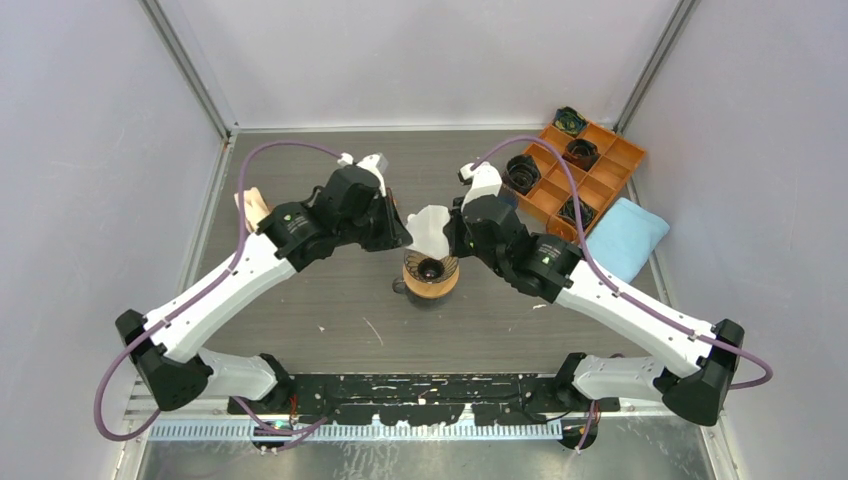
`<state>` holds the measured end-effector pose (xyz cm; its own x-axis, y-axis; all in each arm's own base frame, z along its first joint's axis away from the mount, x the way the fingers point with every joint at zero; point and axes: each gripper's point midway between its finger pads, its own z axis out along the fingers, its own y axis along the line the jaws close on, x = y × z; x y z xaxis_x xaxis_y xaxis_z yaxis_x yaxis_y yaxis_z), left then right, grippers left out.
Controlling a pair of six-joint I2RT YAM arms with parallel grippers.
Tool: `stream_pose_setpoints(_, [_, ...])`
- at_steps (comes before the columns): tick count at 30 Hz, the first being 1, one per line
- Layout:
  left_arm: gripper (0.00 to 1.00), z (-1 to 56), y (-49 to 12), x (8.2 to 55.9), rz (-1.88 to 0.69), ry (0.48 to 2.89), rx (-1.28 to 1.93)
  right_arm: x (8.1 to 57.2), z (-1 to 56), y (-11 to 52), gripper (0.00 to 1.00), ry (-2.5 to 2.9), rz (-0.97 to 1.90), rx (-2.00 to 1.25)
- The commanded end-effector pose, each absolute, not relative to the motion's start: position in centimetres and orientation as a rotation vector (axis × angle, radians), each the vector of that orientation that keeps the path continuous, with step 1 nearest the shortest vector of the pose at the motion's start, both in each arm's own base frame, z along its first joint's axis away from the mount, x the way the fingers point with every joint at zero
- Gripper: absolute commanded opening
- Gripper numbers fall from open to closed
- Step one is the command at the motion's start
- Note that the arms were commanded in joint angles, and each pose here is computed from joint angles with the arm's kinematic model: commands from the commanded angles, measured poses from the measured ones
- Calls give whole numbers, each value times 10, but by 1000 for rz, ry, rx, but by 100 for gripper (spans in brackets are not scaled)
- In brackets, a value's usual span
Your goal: Place the coffee filter in the dripper
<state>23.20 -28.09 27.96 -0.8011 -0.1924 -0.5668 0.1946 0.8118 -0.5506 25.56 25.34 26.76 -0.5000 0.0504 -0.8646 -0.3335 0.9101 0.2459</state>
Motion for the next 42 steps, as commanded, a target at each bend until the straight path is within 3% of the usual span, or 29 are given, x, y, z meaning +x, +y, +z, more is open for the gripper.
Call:
stream_pose_setpoints(1, [0,274,-285,234,-761,2365,80,260,272,252,2,2027,449,-228])
stream_pose_setpoints(20, [0,231,-299,242,-687,2411,143,267,219,256,9,2048,393,-294])
stream_pose_setpoints(35, [9,213,-296,247,-613,2439,160,267,217,254,20,2047,378,-318])
stream_pose_setpoints(42, [18,213,-294,246,-604,2445,163,266,216,251,23,2056,370,-321])
